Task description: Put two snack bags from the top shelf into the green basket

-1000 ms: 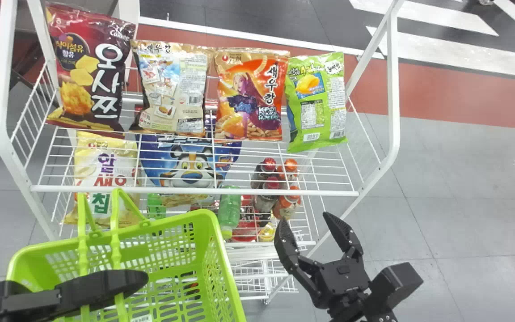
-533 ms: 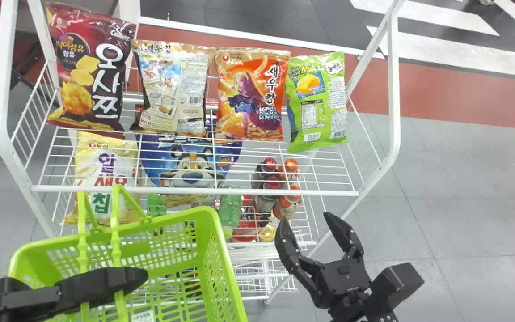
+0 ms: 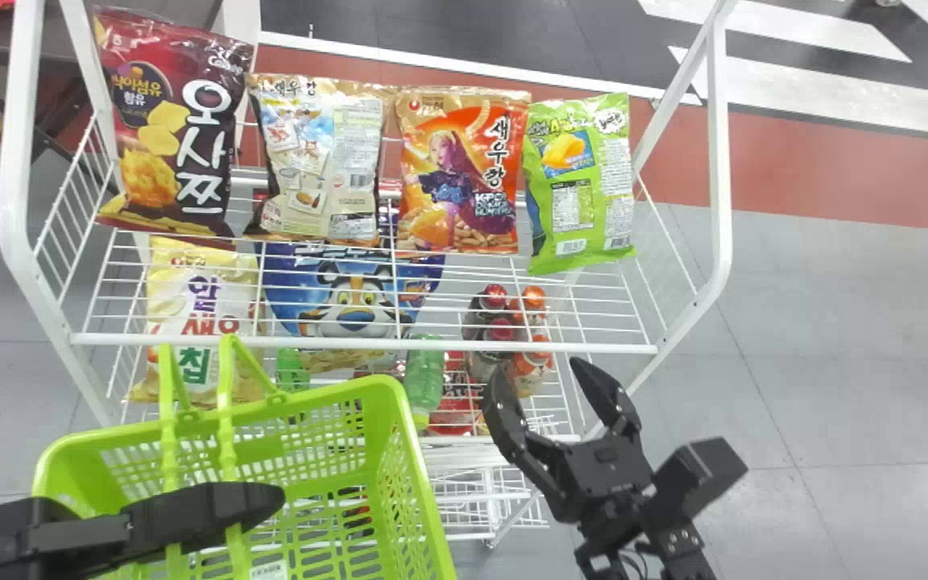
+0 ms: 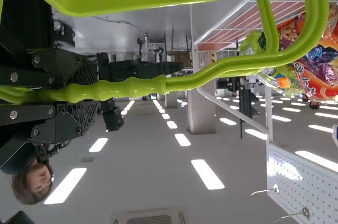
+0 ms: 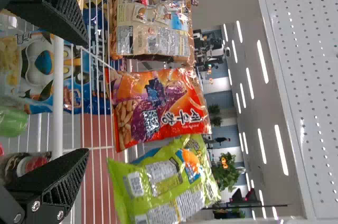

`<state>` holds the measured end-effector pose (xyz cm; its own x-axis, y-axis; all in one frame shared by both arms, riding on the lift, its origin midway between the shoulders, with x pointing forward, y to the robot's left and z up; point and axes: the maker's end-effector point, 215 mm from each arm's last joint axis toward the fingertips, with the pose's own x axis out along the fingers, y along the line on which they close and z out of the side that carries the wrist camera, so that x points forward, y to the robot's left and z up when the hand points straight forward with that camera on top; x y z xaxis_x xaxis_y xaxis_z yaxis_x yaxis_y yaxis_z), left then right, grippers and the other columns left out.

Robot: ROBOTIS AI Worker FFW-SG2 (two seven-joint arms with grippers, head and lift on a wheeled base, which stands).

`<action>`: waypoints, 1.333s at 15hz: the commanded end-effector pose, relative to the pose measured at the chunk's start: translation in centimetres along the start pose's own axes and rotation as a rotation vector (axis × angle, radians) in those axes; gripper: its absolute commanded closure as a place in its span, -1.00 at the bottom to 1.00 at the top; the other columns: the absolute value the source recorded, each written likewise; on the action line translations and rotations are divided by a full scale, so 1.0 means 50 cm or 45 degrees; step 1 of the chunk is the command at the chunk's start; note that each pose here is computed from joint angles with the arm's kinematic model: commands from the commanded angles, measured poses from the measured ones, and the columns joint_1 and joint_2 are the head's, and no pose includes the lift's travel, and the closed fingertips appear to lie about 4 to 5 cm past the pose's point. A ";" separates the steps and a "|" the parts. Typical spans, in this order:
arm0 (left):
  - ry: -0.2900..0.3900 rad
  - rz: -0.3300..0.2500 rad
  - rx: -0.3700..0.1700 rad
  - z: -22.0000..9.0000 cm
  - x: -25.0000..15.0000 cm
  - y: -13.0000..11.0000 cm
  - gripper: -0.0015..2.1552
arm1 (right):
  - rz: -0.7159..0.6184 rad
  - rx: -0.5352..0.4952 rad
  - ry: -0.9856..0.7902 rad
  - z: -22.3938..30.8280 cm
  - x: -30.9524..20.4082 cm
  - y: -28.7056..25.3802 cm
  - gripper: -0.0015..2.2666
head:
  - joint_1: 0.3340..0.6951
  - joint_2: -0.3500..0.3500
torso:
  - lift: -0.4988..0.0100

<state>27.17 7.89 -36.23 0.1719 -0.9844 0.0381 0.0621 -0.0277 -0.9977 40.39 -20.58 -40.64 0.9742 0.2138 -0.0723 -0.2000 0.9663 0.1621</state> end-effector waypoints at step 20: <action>0.043 0.035 0.028 -0.019 0.013 -0.001 0.99 | 0.194 -0.281 0.082 0.023 0.488 0.251 -0.95 | 1.00 0.16 | 0.96</action>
<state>26.34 7.30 -36.30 0.1492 -0.9888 0.0072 0.0781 0.0045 -0.9969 60.04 -3.16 -38.72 0.9257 0.3644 -0.1011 -0.3677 0.9298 -0.0157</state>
